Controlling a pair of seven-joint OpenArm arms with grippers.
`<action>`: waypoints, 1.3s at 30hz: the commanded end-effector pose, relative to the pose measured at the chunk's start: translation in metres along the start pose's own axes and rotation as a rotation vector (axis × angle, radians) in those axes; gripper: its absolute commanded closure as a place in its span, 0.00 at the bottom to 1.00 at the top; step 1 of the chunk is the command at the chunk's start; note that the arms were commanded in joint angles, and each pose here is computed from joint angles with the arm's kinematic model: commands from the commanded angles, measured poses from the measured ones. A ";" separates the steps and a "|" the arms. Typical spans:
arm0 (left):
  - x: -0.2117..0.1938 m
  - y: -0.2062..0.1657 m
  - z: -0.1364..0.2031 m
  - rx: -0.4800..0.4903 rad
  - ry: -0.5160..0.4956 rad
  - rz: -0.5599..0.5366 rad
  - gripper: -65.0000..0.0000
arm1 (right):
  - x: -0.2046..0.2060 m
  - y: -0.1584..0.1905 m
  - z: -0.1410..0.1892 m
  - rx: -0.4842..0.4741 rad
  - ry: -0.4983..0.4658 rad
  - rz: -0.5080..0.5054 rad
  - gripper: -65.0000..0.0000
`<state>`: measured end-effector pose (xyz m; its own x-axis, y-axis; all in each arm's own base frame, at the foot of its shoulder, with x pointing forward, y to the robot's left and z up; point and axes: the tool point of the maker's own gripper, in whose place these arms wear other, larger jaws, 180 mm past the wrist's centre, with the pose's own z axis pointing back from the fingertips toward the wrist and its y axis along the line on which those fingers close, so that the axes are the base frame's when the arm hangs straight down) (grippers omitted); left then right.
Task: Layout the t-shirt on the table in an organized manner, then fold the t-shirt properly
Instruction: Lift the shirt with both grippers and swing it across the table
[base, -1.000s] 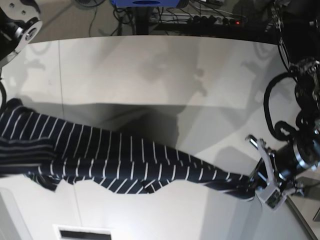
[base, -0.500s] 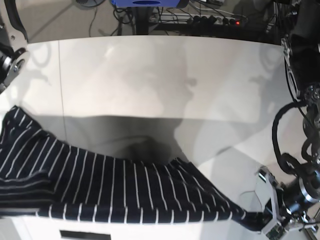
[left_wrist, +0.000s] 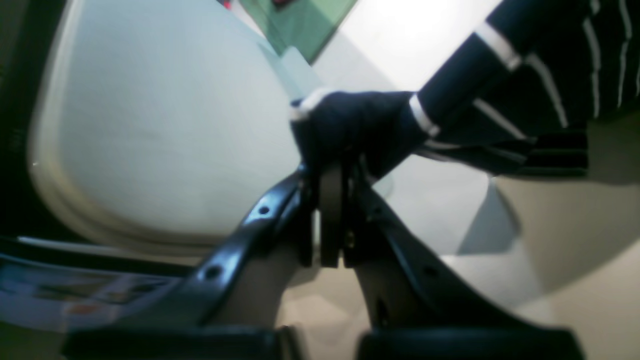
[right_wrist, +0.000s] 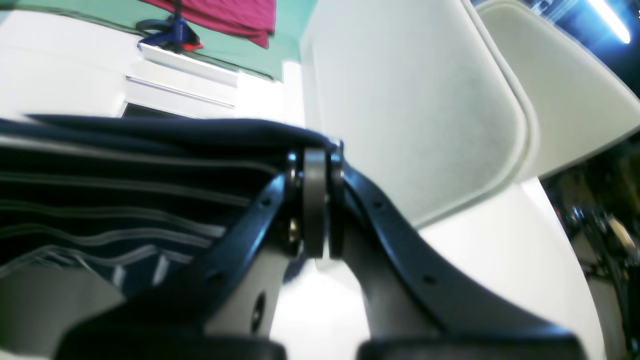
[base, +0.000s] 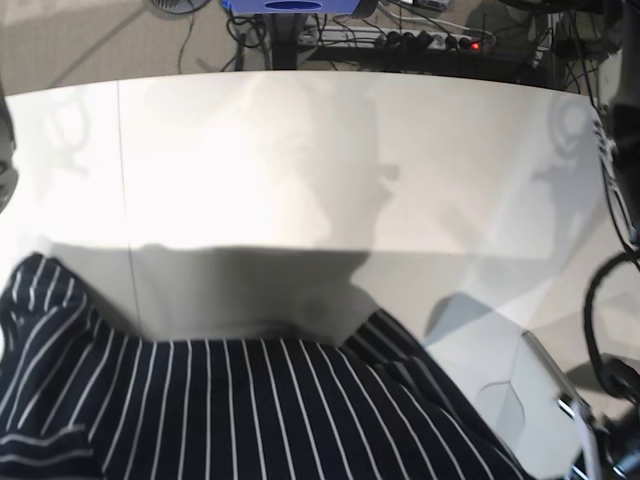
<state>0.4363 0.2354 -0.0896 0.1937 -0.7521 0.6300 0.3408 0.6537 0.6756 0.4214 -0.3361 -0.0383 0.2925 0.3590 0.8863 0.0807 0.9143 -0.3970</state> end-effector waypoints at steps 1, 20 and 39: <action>0.000 0.031 0.010 0.085 0.019 -0.012 1.00 | 0.028 -0.019 0.008 -0.051 -0.083 0.010 0.99; 0.048 0.094 0.009 0.159 -0.022 -0.037 1.00 | 0.118 -0.014 0.006 -0.022 -0.244 0.062 0.99; 0.063 0.114 -0.026 0.085 -0.013 -0.011 1.00 | 0.123 -0.044 -0.035 0.038 -0.269 -0.073 0.99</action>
<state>0.5131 0.2521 -0.0088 0.2024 -0.7630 0.6139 0.3189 0.6441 0.6953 0.4936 -0.3353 0.0484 0.1042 0.3209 0.9414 0.0262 0.9453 -0.3251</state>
